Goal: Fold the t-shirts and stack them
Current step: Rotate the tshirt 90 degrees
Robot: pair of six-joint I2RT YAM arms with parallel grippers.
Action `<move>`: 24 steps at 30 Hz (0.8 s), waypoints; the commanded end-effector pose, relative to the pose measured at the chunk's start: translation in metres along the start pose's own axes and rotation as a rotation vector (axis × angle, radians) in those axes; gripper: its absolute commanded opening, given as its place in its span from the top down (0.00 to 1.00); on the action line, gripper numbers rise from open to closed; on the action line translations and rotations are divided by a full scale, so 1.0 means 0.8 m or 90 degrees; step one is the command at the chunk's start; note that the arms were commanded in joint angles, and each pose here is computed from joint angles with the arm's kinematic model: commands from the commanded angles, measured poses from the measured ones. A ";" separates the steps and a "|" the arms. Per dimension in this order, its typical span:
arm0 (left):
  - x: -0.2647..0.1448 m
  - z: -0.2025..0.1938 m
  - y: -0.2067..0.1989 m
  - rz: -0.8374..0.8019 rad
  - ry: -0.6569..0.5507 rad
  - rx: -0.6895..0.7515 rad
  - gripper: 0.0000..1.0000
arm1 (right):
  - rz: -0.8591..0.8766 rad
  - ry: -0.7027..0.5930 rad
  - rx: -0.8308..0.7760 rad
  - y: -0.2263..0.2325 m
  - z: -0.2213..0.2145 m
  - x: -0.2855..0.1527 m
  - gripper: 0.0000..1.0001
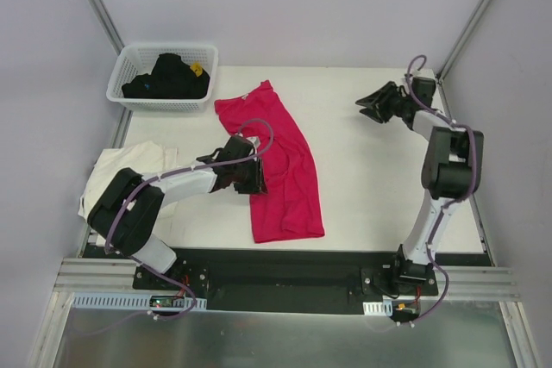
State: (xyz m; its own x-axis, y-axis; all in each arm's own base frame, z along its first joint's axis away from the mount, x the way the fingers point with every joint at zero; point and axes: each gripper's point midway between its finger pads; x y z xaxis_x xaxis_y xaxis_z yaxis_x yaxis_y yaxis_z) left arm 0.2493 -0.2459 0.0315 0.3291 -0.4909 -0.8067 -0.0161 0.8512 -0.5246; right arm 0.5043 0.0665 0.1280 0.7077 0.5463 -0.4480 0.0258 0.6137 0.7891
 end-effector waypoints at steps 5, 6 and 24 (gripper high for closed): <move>-0.029 0.003 0.014 0.040 -0.047 -0.027 0.69 | 0.077 0.077 -0.011 0.042 -0.020 0.107 0.54; -0.030 0.004 0.014 0.040 -0.050 -0.025 0.69 | 0.076 0.100 -0.006 0.039 -0.039 0.123 0.54; -0.084 0.109 -0.007 0.096 -0.266 -0.016 0.67 | 0.128 0.209 -0.002 0.084 -0.159 0.216 0.54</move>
State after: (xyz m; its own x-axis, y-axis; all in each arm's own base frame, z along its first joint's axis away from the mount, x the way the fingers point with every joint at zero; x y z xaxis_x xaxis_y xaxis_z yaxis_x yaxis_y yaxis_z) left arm 0.2936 -0.2066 0.0873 0.6061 -0.2762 -0.7459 -0.1011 0.9034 -0.4167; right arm 0.5416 0.2357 0.0404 0.4658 0.7648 -0.4451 -0.0452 0.5229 0.8512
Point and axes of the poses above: each gripper's point midway between its finger pads, its own x axis out along the fingers, its own y axis along the line the jaws close on, z = x × y, and after that the axes turned 10 degrees about -x, right-handed
